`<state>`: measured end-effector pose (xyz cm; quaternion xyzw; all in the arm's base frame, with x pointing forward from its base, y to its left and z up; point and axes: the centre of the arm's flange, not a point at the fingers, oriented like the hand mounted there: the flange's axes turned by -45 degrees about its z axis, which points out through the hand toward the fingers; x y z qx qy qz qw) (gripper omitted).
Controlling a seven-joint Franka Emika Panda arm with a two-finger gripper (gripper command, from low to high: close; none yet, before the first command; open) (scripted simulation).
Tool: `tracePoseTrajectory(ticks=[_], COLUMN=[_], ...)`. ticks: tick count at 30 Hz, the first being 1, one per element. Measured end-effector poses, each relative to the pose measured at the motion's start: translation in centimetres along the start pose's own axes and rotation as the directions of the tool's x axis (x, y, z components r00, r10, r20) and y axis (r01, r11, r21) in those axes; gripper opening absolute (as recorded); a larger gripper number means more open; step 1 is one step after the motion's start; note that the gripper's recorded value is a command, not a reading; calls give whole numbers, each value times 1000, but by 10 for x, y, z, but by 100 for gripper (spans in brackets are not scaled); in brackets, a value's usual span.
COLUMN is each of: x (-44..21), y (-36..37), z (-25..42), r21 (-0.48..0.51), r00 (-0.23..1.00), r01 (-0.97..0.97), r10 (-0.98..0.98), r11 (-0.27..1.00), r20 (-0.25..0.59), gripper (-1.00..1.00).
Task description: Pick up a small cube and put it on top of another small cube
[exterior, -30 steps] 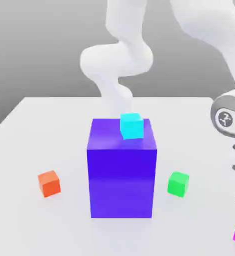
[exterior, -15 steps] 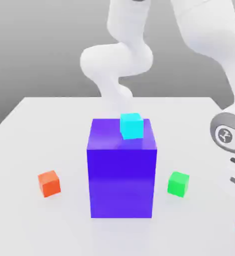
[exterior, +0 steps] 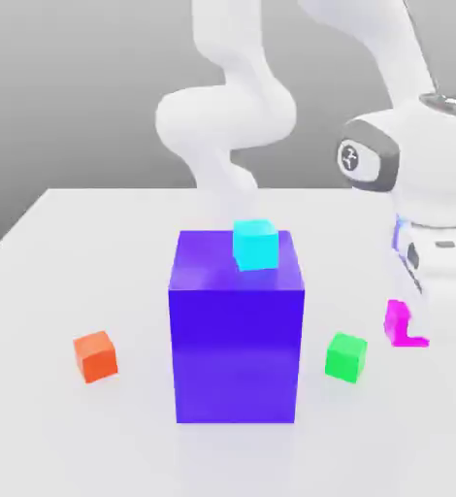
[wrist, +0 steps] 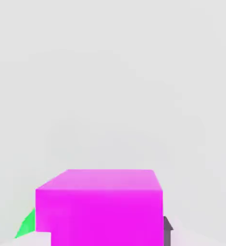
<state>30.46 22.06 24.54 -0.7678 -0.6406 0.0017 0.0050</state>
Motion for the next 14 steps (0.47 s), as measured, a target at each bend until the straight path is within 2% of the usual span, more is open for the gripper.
tracePoseTrajectory(ticks=[4,11,12,14], x=[-34,-41,-41,-40], y=[-26,-28,-30,-30], z=[3,55,63,63], r21=[-8,-13,-12,-12], r00=[982,974,975,976], r01=[-187,-226,-220,-219], r10=[187,226,221,219], r11=[982,974,975,976], r20=[2,5,4,4], gripper=[-100,-100,100,100])
